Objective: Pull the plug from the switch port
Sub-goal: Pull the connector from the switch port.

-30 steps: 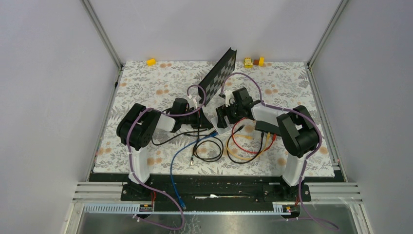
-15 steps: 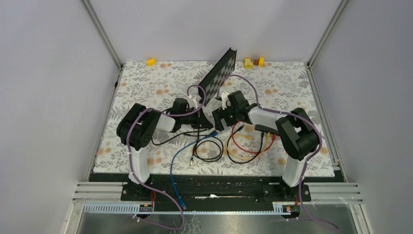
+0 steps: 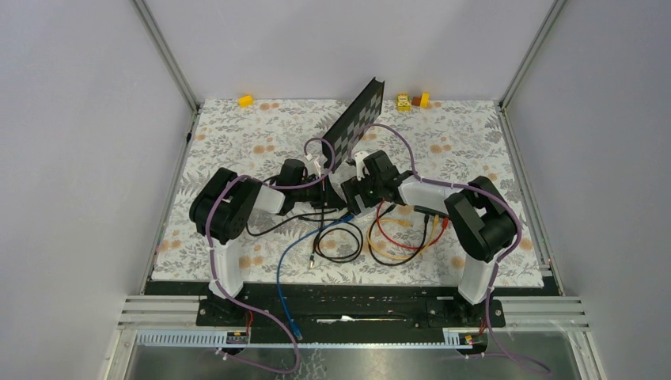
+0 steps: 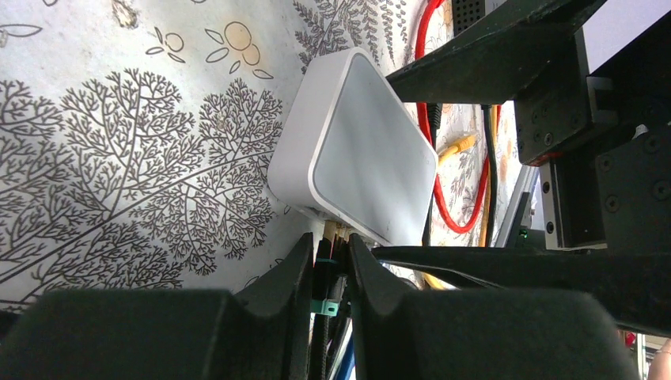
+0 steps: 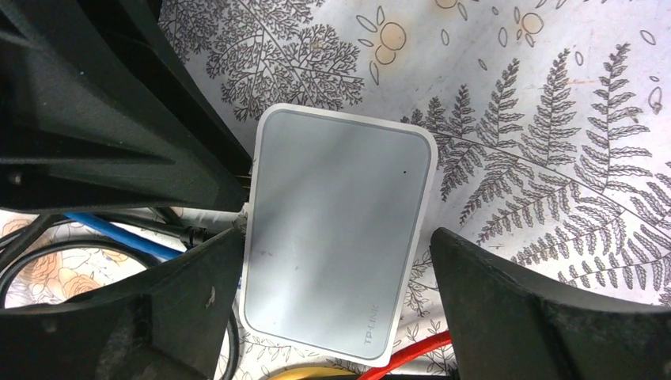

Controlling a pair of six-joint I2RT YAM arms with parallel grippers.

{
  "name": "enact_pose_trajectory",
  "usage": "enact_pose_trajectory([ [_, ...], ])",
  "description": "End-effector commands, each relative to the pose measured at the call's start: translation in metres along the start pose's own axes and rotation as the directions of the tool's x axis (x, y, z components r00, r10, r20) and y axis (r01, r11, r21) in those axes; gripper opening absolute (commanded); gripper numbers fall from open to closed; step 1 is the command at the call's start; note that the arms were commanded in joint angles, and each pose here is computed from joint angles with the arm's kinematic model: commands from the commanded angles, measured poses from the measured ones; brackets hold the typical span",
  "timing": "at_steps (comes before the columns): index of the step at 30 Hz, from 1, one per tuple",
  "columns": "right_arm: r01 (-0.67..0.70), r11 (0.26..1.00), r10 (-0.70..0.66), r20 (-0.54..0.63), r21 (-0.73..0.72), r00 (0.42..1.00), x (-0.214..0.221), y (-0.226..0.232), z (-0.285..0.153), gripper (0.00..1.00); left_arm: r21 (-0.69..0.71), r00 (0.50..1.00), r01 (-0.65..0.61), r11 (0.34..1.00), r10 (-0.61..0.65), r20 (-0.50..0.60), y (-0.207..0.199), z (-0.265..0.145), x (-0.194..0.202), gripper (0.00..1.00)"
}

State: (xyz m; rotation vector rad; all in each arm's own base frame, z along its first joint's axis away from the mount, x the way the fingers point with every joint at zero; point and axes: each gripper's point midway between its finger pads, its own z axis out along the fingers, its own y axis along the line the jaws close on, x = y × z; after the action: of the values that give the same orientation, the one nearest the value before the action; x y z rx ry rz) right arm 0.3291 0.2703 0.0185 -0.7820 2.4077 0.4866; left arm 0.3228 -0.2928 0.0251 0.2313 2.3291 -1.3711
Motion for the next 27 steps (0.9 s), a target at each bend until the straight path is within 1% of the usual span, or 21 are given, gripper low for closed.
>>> enact_pose_trajectory([
  [1, -0.026, 0.997, 0.026, 0.0, 0.069, 1.0, 0.002, -0.007, 0.003, 0.92, -0.075, 0.999, -0.028, 0.997, 0.03, 0.029, 0.018, 0.0, 0.0, 0.0],
  [5, -0.042, 0.995, 0.042, 0.0, 0.096, 0.999, 0.001, -0.011, 0.002, 0.85, -0.061, 0.998, -0.05, 0.997, 0.052, 0.029, 0.017, -0.001, 0.001, 0.0],
  [10, -0.05, 0.992, 0.051, -0.001, 0.112, 0.999, 0.002, -0.013, 0.002, 0.72, -0.016, 0.996, -0.083, 0.996, 0.084, 0.043, 0.01, -0.004, -0.001, 0.0],
  [15, -0.041, 0.991, 0.041, 0.003, 0.129, 0.999, 0.002, -0.017, -0.001, 0.62, 0.005, 0.984, -0.17, 0.985, 0.17, 0.055, 0.004, -0.006, -0.013, 0.0],
  [18, -0.053, 0.99, 0.052, 0.011, 0.13, 0.999, 0.002, -0.016, -0.002, 0.6, -0.009, 0.979, -0.188, 0.982, 0.188, 0.082, 0.005, -0.009, -0.021, 0.0],
  [22, -0.073, 0.987, 0.07, 0.026, 0.142, 0.997, -0.001, -0.017, -0.006, 0.59, 0.002, 0.984, -0.133, 0.991, 0.131, 0.116, 0.002, -0.011, -0.023, 0.0],
  [24, -0.075, 0.986, 0.071, 0.033, 0.147, 0.997, -0.003, -0.017, -0.007, 0.59, 0.02, 0.989, -0.092, 0.996, 0.089, 0.117, 0.0, -0.012, -0.016, 0.0],
  [27, -0.071, 0.987, 0.067, 0.03, 0.145, 0.997, -0.003, -0.018, -0.007, 0.58, 0.034, 0.99, -0.096, 0.995, 0.092, 0.104, -0.002, -0.014, -0.007, 0.0],
])
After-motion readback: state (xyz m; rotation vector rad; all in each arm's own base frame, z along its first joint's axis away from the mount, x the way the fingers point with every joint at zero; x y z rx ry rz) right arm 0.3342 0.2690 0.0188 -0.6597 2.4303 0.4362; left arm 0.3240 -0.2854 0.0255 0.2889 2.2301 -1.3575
